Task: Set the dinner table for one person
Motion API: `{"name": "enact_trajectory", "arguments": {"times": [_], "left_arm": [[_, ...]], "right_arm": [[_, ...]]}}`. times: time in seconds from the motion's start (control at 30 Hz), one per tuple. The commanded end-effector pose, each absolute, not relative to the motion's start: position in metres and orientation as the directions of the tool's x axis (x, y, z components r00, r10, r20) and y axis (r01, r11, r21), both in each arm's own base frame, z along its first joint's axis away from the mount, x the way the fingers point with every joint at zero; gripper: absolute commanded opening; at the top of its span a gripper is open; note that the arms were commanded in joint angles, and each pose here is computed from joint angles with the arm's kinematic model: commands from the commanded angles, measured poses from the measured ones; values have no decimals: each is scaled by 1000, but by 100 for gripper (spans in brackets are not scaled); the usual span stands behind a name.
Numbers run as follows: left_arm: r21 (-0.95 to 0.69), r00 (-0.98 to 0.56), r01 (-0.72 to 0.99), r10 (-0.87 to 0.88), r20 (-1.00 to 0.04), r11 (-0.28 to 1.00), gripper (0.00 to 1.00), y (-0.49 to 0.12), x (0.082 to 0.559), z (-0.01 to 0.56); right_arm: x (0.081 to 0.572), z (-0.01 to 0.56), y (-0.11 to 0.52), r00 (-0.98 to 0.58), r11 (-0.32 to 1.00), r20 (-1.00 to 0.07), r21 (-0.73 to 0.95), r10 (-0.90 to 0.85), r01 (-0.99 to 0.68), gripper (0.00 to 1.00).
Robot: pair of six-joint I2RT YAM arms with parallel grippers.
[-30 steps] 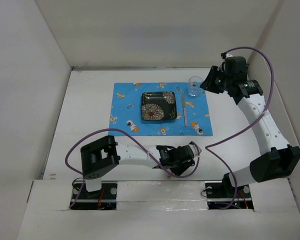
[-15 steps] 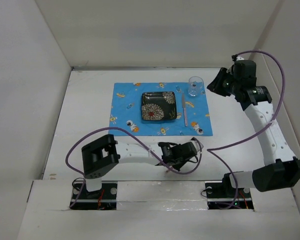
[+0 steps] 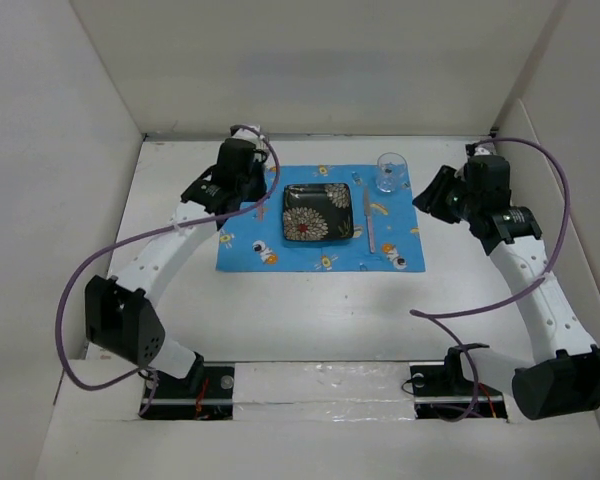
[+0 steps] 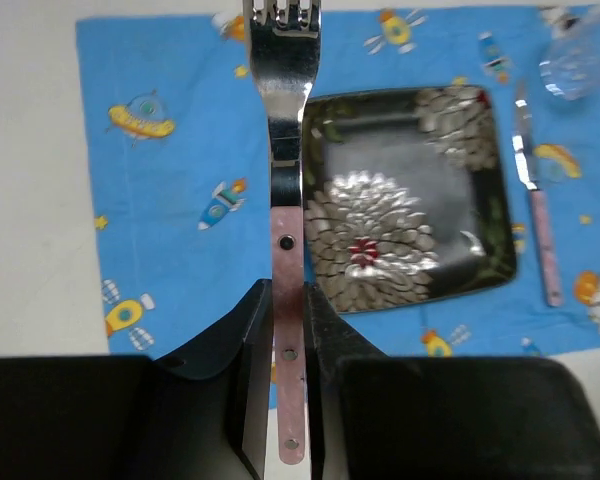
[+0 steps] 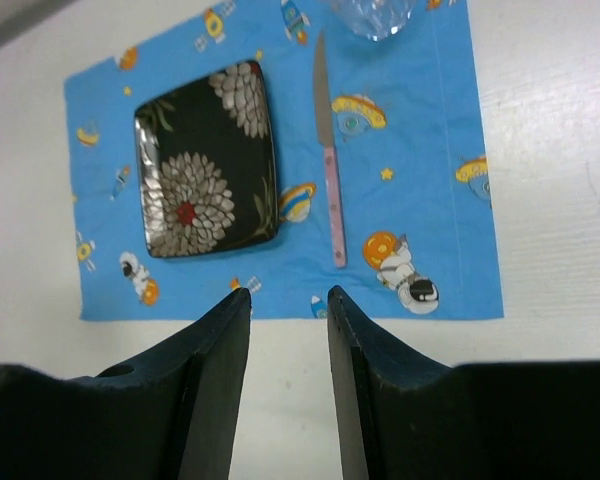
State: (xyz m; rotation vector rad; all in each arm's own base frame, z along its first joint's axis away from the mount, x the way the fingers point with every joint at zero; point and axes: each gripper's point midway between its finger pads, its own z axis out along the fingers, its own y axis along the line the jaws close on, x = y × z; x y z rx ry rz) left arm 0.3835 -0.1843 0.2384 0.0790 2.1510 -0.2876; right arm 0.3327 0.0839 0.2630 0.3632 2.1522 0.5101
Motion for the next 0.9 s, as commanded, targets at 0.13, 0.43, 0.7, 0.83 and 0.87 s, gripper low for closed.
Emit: {"name": "enact_trajectory", "arguments": {"times": [0.13, 0.43, 0.7, 0.83, 0.87], "left_arm": [[-146, -733, 33, -75, -676, 989, 0, -129, 412, 144], [-155, -804, 18, -78, -589, 988, 0, -140, 426, 85], [-134, -823, 48, -37, -566, 990, 0, -156, 419, 62], [-132, -825, 45, -38, -564, 990, 0, -157, 424, 56], [-134, -826, 48, -36, -562, 990, 0, -159, 425, 54]], "right_arm": [[320, 272, 117, -581, 876, -728, 479, 363, -52, 43], [317, 255, 137, -629, 867, -706, 489, 326, -99, 44], [324, 247, 141, -649, 875, -696, 474, 307, -95, 44], [326, 247, 147, -654, 875, -694, 474, 301, -101, 44], [327, 248, 147, -653, 876, -695, 472, 300, -100, 44]]}}
